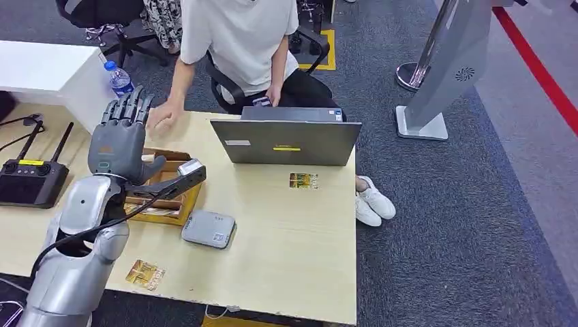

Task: Pass the card to the sensor for recognition and then transmit it.

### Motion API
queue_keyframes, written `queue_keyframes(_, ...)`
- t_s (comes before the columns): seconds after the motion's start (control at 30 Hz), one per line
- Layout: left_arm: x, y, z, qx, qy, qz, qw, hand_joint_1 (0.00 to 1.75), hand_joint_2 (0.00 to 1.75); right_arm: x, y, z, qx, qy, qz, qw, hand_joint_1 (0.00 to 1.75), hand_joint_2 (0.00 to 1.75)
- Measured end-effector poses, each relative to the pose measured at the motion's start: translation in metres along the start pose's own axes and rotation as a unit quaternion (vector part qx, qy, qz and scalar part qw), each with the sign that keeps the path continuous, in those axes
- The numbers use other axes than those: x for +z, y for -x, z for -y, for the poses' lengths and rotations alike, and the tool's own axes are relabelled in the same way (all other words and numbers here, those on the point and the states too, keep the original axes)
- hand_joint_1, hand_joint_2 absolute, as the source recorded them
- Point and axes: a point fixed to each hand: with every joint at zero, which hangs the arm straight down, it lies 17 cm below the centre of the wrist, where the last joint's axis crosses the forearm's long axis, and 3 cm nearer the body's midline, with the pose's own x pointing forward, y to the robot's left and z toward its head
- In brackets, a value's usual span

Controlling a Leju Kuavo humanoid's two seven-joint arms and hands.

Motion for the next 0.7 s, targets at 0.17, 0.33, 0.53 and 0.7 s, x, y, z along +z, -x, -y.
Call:
queue_keyframes(0.17,-0.001,0.001,0.0,0.0,0.0,-0.001,1.0,0.0,1.75,0.0,0.0,0.0,0.004,0.0,0.0,1.0,0.0,1.75)
queue_keyframes(0.33,-0.002,0.004,0.0,-0.001,0.0,-0.004,1.0,0.0,1.75,0.0,0.0,0.0,0.007,0.0,0.001,1.0,0.0,1.75)
queue_keyframes(0.53,-0.004,0.01,0.003,-0.002,0.005,-0.011,1.0,0.0,1.75,0.0,0.001,0.0,0.008,0.0,-0.002,1.0,0.0,1.75)
queue_keyframes(0.7,-0.01,0.011,-0.002,-0.006,0.003,-0.01,1.0,0.0,1.75,0.0,0.001,0.0,0.009,0.0,-0.002,1.0,0.0,1.75)
